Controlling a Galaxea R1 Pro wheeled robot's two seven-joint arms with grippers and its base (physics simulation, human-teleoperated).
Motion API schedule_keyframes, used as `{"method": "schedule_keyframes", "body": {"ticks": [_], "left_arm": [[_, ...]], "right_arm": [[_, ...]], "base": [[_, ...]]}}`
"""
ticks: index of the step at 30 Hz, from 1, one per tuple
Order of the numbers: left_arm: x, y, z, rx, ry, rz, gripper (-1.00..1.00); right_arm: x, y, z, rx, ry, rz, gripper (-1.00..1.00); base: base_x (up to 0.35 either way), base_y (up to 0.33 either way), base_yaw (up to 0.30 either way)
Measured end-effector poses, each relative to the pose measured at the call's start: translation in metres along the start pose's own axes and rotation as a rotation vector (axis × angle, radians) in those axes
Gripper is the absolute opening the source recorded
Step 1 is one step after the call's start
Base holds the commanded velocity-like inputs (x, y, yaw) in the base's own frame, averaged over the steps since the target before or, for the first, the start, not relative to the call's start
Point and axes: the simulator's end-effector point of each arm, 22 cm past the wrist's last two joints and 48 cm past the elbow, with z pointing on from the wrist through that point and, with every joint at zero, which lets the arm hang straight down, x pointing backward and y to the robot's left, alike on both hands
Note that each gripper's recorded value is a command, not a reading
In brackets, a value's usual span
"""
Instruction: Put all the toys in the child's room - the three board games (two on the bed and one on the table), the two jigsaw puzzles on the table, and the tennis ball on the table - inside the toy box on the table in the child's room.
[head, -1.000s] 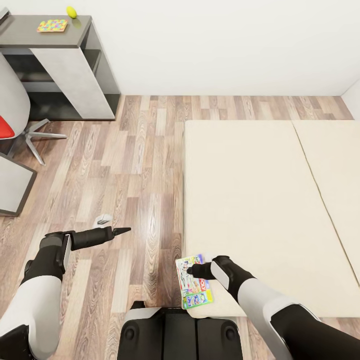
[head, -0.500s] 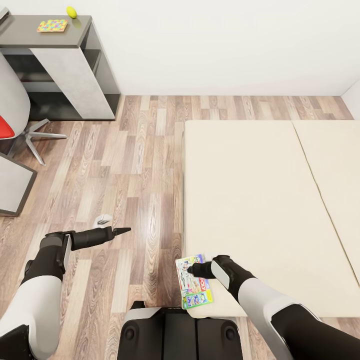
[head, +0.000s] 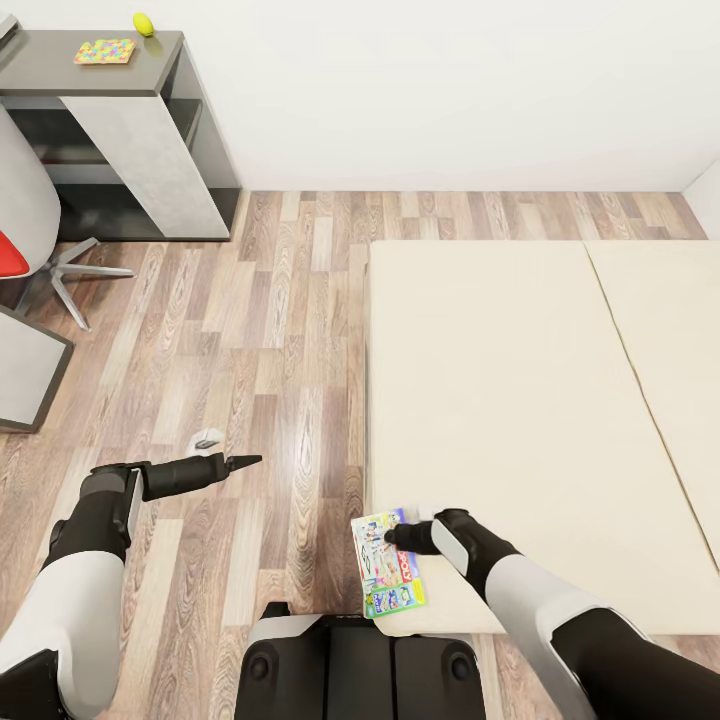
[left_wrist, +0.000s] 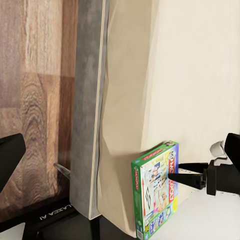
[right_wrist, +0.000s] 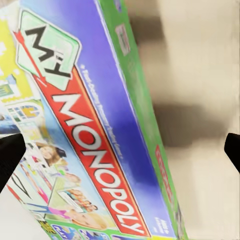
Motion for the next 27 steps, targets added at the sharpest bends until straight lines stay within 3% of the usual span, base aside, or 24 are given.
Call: {"method": "schedule_keyframes", "body": {"ticks": [9, 27], "left_arm": [[0.0, 0.0, 0.0, -0.001, 0.0, 0.0, 1.0], [0.0, 0.001, 0.0, -0.003, 0.0, -0.001, 1.0]], "right_arm": [[-0.004, -0.003, -0.002, -0.024, -0.01, 0.002, 1.0], [-0.028, 0.007, -0.015, -0.074, -0.1, -0.021, 1.0]], "base": [[0.0, 0.0, 0.0], [0.0, 0.0, 0.0]]}}
